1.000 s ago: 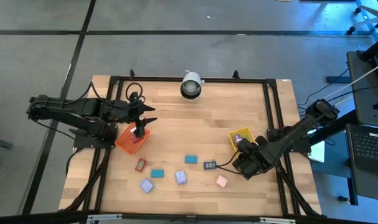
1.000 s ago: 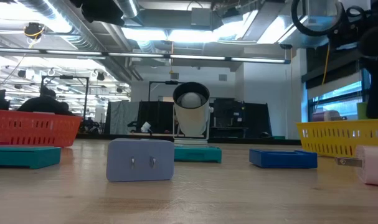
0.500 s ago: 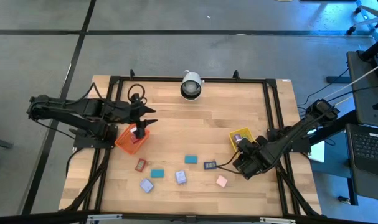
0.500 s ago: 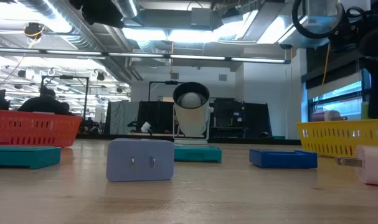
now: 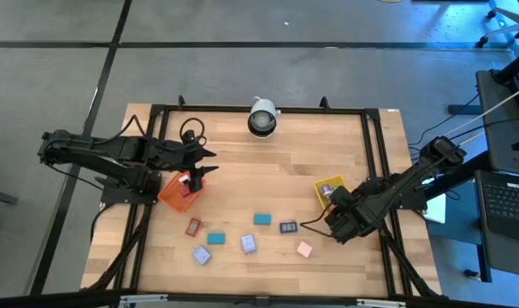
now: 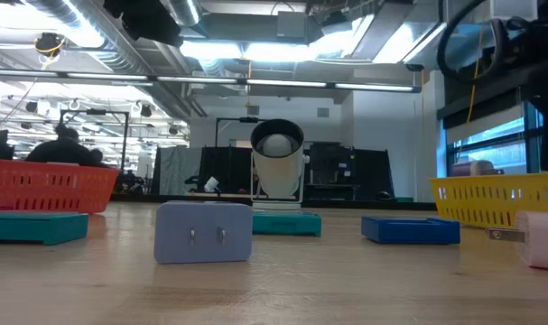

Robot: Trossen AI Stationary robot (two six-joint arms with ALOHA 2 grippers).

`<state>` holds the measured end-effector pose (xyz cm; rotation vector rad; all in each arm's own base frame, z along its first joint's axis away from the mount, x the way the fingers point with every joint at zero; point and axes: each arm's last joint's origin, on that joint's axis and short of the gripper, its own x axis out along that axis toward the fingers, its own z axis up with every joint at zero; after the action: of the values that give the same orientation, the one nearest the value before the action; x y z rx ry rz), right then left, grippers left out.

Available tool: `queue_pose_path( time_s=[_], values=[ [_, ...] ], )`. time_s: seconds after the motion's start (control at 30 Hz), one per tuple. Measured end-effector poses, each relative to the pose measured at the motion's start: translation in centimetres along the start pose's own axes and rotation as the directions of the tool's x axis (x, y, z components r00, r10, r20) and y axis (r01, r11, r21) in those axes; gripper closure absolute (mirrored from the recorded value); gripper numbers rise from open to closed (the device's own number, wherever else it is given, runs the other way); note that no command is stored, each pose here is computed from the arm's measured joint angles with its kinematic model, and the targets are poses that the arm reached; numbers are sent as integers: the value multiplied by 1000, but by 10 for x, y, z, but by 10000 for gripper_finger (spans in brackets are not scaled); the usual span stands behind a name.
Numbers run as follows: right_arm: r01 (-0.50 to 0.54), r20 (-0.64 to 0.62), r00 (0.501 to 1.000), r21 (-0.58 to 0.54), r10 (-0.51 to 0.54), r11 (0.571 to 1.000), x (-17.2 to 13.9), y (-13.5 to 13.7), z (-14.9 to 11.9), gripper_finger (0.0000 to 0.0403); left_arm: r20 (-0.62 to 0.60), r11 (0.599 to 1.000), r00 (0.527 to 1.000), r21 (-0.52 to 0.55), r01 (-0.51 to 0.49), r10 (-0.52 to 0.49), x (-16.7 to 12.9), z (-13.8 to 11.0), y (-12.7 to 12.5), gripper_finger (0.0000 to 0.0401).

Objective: Pick & Place Office items
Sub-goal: Put the green charger adapter into the yellow basket, then put the white charger adapter into the yellow basket

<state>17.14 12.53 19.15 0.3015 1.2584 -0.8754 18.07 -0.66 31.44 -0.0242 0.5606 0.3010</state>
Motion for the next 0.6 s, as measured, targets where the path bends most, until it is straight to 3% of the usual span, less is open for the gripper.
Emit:
queue_pose_path(
  time_s=[0.37, 0.6],
  values=[
    [-89, 103, 991, 21, 87, 996, -19, 9, 10, 154, -5, 1000, 1000, 1, 15, -15, 0, 0, 0, 215],
    [-274, 133, 953, 1, 272, 962, -51, 26, 11, 154, -23, 999, 999, -26, 32, -33, 0, -2, -1, 214]
  ],
)
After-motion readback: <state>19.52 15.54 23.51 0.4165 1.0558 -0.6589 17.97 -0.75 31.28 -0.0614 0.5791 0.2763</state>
